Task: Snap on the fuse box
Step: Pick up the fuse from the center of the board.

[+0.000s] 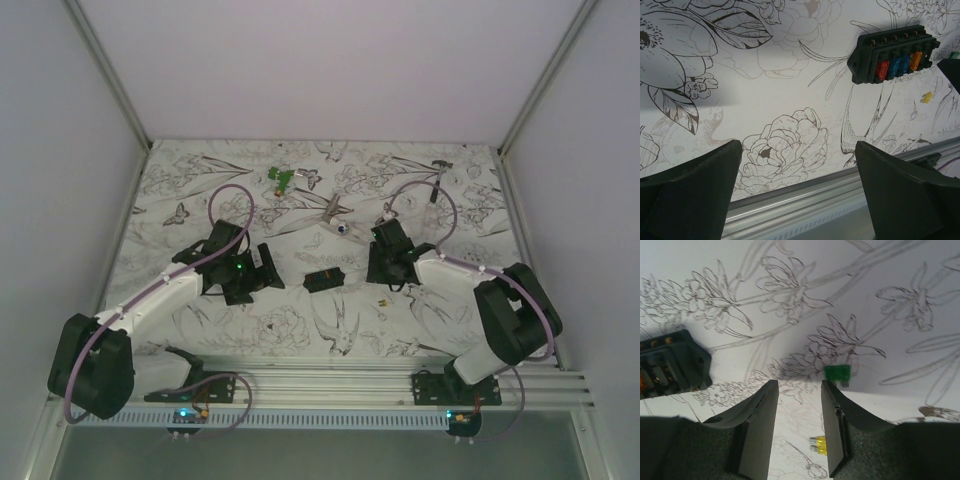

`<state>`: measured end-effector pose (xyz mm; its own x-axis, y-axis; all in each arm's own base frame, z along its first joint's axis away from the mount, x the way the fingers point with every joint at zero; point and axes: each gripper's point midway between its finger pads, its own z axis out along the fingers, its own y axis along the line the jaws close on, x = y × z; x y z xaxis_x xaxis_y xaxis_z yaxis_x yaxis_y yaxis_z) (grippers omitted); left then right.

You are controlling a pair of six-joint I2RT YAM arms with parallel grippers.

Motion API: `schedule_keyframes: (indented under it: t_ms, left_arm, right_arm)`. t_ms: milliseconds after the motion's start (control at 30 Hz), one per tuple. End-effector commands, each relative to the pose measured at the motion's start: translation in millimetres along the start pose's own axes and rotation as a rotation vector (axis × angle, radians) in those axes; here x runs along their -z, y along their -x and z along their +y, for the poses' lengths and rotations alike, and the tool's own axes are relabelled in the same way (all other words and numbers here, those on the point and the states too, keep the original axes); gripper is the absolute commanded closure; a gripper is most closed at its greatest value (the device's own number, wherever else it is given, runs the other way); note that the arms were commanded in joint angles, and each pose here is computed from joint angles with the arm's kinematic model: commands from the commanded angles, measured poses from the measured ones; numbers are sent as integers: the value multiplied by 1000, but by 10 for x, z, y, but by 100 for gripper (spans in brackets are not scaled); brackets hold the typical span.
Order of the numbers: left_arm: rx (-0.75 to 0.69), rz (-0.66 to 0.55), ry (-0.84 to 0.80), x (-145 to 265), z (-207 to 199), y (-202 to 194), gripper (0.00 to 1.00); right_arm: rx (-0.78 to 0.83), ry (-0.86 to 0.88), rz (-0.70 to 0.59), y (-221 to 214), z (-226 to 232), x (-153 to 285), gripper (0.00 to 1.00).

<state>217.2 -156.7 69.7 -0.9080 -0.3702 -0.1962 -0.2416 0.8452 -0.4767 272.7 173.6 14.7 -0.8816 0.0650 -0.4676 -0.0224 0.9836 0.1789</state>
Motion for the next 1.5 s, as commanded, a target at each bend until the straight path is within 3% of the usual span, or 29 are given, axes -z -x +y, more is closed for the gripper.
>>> schedule_keyframes:
  t_ms: [0,167,400,1033,1467]
  left_arm:
    - [-20,19,-6,3,-20,-31,0]
    - [-20,21,-4,-5,-14,-31,0]
    - [-21,23,-5,-7,-18,-33,0]
    - [-29,25,-18,5,-43,-38,0]
    - [-80,41,-91,19,-204,-79,3]
  right_arm:
    - [24,40,35,-41,198,-61,56]
    - [154,-13,4,141,128,75,55]
    - [205,-270,6,357,-293,284,52]
    - [185,-183,166,159,-216,-85,53]
    - [145,-161,174,112,-280,-149,71]
